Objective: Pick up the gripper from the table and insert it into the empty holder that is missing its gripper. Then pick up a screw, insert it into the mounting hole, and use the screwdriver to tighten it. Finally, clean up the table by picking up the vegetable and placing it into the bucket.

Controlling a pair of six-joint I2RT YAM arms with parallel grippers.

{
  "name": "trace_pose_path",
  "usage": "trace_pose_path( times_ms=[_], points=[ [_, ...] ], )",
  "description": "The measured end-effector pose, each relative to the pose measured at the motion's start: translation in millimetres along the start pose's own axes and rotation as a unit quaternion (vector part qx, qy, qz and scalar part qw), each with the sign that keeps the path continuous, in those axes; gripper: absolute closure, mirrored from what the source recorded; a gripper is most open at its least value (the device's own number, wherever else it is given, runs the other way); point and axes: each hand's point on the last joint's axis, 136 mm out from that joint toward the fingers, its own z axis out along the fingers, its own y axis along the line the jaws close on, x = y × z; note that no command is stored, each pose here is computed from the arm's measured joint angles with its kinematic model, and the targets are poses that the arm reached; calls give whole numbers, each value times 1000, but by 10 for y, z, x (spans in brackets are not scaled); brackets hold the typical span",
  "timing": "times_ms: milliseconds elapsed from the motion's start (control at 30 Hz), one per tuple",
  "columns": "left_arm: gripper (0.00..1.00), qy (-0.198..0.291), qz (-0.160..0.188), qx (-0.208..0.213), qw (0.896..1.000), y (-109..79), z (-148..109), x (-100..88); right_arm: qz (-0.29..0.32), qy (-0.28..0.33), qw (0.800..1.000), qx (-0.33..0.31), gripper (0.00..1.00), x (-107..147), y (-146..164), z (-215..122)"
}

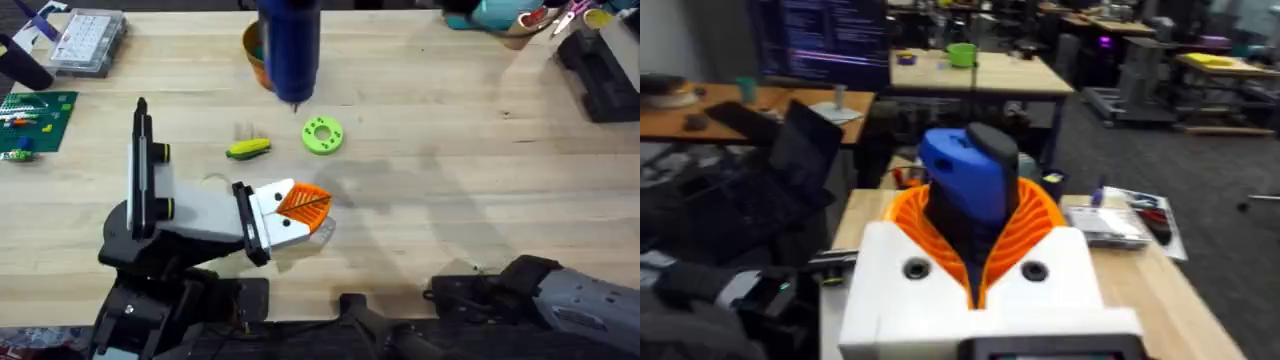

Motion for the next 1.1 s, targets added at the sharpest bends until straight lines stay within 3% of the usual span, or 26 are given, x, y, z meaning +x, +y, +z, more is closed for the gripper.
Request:
trace_pose_path(
  times_ms=[67, 300, 633, 1100],
  points=[
    [986, 0, 0, 0, 1000, 0, 0, 0, 14, 3, 999, -32, 976, 169, 109, 29],
    [986, 0, 0, 0, 1000, 0, 0, 0, 17, 9, 996, -92, 976, 292, 390, 106],
    [986, 0, 0, 0, 1000, 0, 0, 0, 35, 30, 994, -104, 976, 568, 317, 244],
    [986, 0, 0, 0, 1000, 0, 0, 0, 14, 24, 988, -150, 976, 664, 582, 316]
  ],
)
